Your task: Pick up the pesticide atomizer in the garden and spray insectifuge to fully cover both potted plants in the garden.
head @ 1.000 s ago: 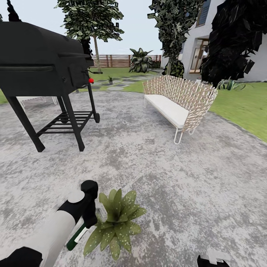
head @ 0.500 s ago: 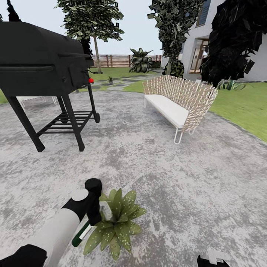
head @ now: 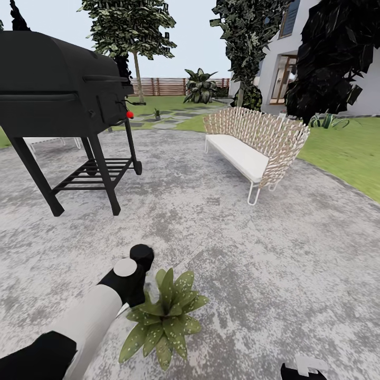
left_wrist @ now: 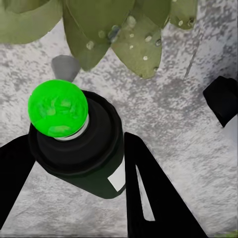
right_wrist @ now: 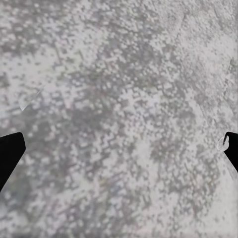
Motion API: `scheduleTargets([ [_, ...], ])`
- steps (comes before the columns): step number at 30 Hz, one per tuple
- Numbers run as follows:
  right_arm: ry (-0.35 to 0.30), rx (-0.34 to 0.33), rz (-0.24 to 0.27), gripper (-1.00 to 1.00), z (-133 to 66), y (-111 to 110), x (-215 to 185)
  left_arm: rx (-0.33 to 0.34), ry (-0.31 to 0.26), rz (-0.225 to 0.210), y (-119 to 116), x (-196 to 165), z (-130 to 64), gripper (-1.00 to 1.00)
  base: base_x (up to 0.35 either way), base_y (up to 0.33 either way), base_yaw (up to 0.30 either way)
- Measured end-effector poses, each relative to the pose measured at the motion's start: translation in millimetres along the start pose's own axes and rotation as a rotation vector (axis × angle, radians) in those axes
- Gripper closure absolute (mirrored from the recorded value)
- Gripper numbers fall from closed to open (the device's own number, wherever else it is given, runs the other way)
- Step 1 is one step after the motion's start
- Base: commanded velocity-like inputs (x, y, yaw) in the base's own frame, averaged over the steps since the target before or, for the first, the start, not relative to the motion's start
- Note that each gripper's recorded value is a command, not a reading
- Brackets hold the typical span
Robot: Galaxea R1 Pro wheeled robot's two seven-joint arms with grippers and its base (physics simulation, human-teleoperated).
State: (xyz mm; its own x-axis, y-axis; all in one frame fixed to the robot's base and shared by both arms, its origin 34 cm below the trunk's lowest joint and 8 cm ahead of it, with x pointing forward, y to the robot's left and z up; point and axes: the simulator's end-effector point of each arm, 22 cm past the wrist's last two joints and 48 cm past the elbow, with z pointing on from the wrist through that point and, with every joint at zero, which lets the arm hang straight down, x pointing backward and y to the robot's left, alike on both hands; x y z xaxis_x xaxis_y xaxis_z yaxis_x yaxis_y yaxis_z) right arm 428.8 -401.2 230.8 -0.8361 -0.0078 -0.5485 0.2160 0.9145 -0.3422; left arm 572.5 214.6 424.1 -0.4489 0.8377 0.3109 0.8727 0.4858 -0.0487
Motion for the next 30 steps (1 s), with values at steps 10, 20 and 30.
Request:
scheduleTargets([
  [10, 0.0, 0.0, 0.0, -1.0, 0.0, 0.0, 0.0, 0.041, 0.015, 0.036, -9.5, 4.7, 11.2, 1.0, -0.001, 0.016, -0.001],
  [20, 0.002, 0.0, -0.001, -1.0, 0.1, 0.1, 0.7, 0.047, 0.012, 0.024, -7.3, 7.8, 12.6, 1.0, -0.155, 0.254, -0.22],
  [30, 0.001, -0.001, 0.0, -1.0, 0.0, 0.2, 0.3, 0.042, 0.017, 0.008, -1.9, 13.2, 12.4, 1.0, -0.194, 0.258, -0.21],
])
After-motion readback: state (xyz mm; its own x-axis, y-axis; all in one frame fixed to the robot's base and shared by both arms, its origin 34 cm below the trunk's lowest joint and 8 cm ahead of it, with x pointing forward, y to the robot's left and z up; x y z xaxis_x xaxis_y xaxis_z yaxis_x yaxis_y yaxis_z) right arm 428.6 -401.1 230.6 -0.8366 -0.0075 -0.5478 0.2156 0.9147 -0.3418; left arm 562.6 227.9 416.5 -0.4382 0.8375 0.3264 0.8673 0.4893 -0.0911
